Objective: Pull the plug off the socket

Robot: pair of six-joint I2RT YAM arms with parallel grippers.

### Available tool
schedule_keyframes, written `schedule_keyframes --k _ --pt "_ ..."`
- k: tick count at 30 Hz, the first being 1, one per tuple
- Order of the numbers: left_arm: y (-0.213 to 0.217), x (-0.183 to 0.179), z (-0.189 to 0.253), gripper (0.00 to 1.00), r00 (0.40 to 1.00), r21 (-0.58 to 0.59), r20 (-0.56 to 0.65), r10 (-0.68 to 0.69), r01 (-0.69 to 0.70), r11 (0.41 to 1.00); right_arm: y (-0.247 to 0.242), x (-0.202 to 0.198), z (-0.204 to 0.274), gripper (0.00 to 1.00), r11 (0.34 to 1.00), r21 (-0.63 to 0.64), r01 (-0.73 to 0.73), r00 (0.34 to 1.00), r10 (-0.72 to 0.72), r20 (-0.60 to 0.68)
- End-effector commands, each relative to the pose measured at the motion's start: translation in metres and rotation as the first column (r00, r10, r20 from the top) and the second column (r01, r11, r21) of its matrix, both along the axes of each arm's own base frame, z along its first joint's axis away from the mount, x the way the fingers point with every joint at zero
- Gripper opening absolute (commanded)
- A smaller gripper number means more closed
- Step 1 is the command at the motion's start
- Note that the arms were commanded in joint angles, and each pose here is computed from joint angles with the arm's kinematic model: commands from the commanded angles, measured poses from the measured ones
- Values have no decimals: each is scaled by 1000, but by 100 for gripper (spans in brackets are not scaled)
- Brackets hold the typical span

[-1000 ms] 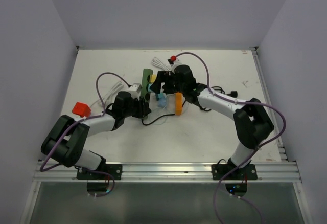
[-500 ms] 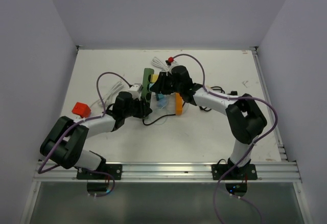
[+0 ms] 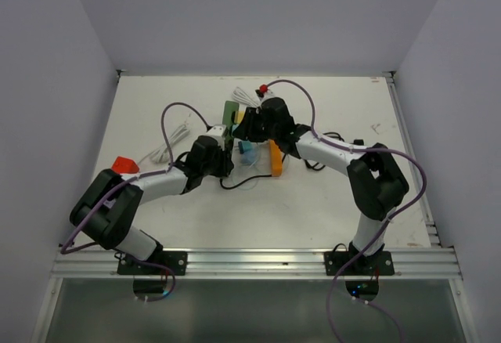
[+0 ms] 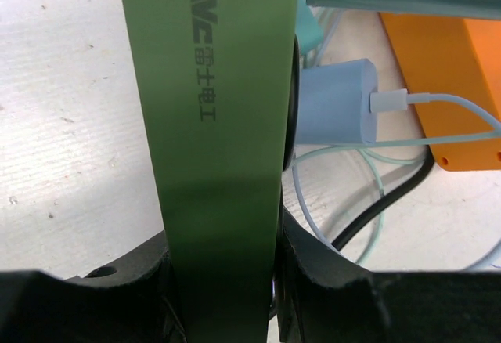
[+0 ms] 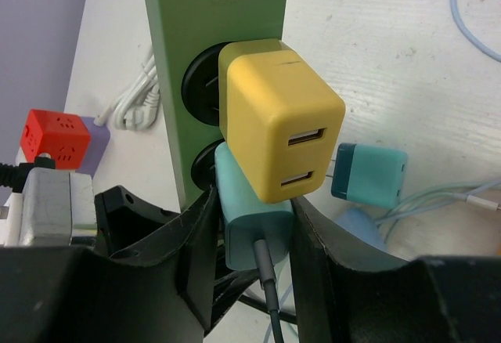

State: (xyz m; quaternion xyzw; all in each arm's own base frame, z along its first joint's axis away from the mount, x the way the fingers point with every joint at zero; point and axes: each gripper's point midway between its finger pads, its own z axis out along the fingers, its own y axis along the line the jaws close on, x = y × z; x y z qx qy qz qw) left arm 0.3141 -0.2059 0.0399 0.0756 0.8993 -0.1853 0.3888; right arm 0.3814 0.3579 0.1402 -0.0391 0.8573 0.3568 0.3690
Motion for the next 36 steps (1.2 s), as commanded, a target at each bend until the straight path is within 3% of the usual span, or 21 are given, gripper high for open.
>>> schedule_keyframes --k 1,7,10,11,12,17,18,25,30,34,36 --pt "28 20 0 0 991 171 59 123 -132 976 10 -1 20 2 999 -36 -3 999 4 47" --pt "13 14 -2 0 997 106 33 75 -78 991 7 -5 25 2 1000 -25 0 998 1 57" --pt "-9 7 6 0 999 -70 22 -23 25 997 6 -10 29 2 1000 -2 -22 997 22 70" --pt "-19 -2 16 0 993 -203 11 -116 116 972 4 -14 26 2 1000 6 -31 997 30 67" --pt "-21 -4 22 0 991 -287 32 -126 130 949 6 -18 27 2 998 29 -58 996 56 67" --pt "-24 -7 36 0 980 -371 69 -185 198 907 10 -20 36 1 972 190 -139 988 124 92" --pt "-25 -7 36 0 979 -375 73 -189 202 905 14 -25 35 2 958 230 -172 984 155 89" --pt "-20 -4 29 0 984 -339 57 -169 179 924 4 -21 26 2 977 161 -140 989 130 74" --pt "16 13 12 0 1000 -177 24 11 -6 984 -12 -12 28 2 996 57 -67 996 63 67" --pt "38 21 6 0 991 -101 20 135 -133 986 -28 -11 11 2 999 -41 -5 1000 6 21" --pt "38 20 6 0 991 -100 17 131 -129 987 -28 -13 7 3 999 -40 -8 1000 9 16"
